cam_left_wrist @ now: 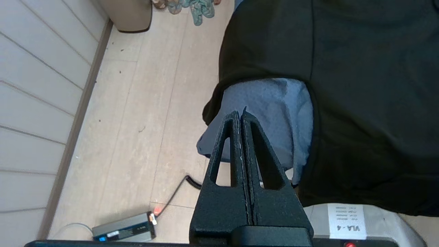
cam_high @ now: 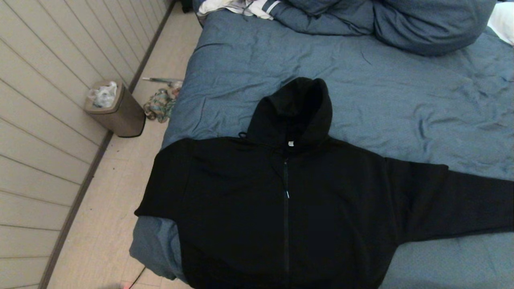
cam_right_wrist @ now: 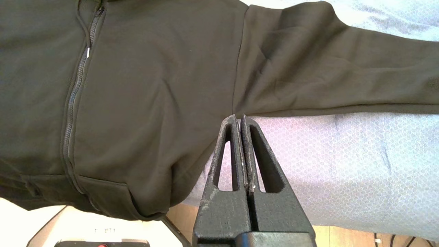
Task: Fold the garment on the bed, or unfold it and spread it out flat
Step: Fold the black sweatshirt
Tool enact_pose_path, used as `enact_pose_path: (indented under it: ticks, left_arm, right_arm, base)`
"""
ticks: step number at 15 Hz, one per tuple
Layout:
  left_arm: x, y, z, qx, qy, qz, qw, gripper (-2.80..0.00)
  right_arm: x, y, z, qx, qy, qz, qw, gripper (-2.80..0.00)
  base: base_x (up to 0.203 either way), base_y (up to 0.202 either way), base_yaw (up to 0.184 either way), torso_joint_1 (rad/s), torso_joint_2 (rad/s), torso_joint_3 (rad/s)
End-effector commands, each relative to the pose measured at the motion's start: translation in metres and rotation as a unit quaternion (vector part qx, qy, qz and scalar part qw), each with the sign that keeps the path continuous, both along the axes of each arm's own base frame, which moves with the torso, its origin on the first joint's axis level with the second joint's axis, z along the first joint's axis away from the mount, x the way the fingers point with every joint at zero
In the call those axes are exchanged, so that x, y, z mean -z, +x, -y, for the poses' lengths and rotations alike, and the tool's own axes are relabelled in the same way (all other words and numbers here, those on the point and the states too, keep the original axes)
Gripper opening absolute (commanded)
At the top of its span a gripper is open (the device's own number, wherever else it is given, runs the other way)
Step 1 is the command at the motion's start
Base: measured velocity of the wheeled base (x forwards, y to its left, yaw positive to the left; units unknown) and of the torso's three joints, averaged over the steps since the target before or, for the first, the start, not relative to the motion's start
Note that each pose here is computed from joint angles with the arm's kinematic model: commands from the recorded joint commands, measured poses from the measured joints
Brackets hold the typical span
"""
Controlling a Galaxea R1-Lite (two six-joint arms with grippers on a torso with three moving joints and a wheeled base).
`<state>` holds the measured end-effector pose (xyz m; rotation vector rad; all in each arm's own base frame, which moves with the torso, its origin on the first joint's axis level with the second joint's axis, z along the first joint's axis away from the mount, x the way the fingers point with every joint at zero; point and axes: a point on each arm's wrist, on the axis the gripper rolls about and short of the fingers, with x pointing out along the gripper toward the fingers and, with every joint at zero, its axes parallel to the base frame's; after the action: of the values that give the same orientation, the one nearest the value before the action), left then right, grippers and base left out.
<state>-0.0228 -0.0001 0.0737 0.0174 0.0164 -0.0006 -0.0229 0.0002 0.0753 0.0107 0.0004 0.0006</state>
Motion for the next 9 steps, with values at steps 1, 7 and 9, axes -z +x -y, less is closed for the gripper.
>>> enact_pose_path:
  ticks: [1, 7, 9]
  left_arm:
    - [0.0001, 0.0001, 0.0, 0.0, -0.003, 0.0, 1.0, -2.8]
    - [0.0001, 0.0003, 0.0, 0.0, -0.012, 0.0, 0.9999, -2.8]
    - [0.0001, 0.0003, 0.0, 0.0, -0.013, 0.0, 0.9999, -2.8]
  right_arm:
    - [0.0006, -0.0005, 0.0001, 0.001, 0.002, 0.003, 1.0, -2.8]
    - [0.0004, -0.0004, 0.0003, 0.006, 0.01, 0.003, 1.0, -2.8]
    - [0.0005, -0.0004, 0.0003, 0.006, 0.011, 0.003, 1.0, -2.8]
  base:
    - [0.0, 0.0, 0.0, 0.0, 0.0, 0.0]
    - [0.0, 0.0, 0.0, 0.0, 0.0, 0.0]
    - [0.0, 0.0, 0.0, 0.0, 0.0, 0.0]
